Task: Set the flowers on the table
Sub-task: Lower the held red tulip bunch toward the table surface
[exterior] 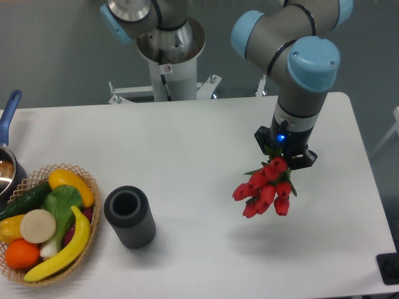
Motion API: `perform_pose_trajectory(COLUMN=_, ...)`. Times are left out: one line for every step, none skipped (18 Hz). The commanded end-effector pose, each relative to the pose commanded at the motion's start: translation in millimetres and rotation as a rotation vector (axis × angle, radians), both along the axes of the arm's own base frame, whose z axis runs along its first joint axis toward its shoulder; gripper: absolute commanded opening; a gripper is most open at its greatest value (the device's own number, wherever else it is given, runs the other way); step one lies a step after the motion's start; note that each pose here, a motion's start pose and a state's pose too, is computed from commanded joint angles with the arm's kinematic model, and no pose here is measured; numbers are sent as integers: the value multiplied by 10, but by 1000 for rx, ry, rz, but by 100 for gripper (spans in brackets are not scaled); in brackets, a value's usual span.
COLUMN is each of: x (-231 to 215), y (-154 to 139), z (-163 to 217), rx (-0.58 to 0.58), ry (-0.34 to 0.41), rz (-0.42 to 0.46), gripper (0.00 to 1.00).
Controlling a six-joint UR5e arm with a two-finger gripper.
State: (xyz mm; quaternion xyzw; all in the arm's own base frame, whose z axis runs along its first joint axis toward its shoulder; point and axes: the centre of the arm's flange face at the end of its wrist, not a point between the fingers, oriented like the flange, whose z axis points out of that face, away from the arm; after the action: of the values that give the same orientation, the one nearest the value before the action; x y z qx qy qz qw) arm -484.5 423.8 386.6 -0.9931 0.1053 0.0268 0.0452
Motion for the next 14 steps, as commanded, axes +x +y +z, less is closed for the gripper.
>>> perform_pose_trajectory(x=-13, y=7, z=-37, rx=-2, ry=-4, rz=0, gripper=0)
perform_pose_trajectory(x=-17, y=20, z=-77, rx=-6, ry=-11, rz=-2, gripper=0)
perform_pose_trajectory(x=-9, y=49, z=-116, rx=-9, ry=-16, rz=-5, gripper=0)
perform_pose_trajectory(x=14, y=100, z=-171, rx=-12, ry=-18, rz=-14, gripper=0)
perform_pose_trajectory(x=38, y=151, z=-269, rx=-22, ry=-30, rz=-20, gripper=0)
perform_pose_trajectory(x=54, y=164, z=-347, rx=-36, ry=-33, rz=-18, gripper=0)
perform_pose_trajectory(x=66, y=172, z=-446, rx=-51, ry=-47, rz=-20, gripper=0)
perform_pose_trajectory(x=97, y=229, z=-503, rx=-58, ry=-52, rz=-29, gripper=1)
perform_pose_trajectory(x=133, y=295, z=-570, rx=-65, ry=-58, rz=-42, gripper=2)
perform_pose_trajectory(x=172, y=327, z=-627, rx=-72, ry=-65, rz=-49, gripper=3)
perform_pose_trajectory(x=189, y=353, z=-690, rx=-76, ry=-75, rz=-54, gripper=7)
perform_pose_trajectory(x=204, y=379, z=-747, rx=-81, ry=-83, rz=-60, gripper=11)
perform_pose_trajectory(x=210, y=387, z=-800, rx=-86, ry=-91, rz=-62, gripper=15)
perform_pose_trajectory(x=216, y=383, z=-830, rx=-88, ry=-95, rz=-62, gripper=18)
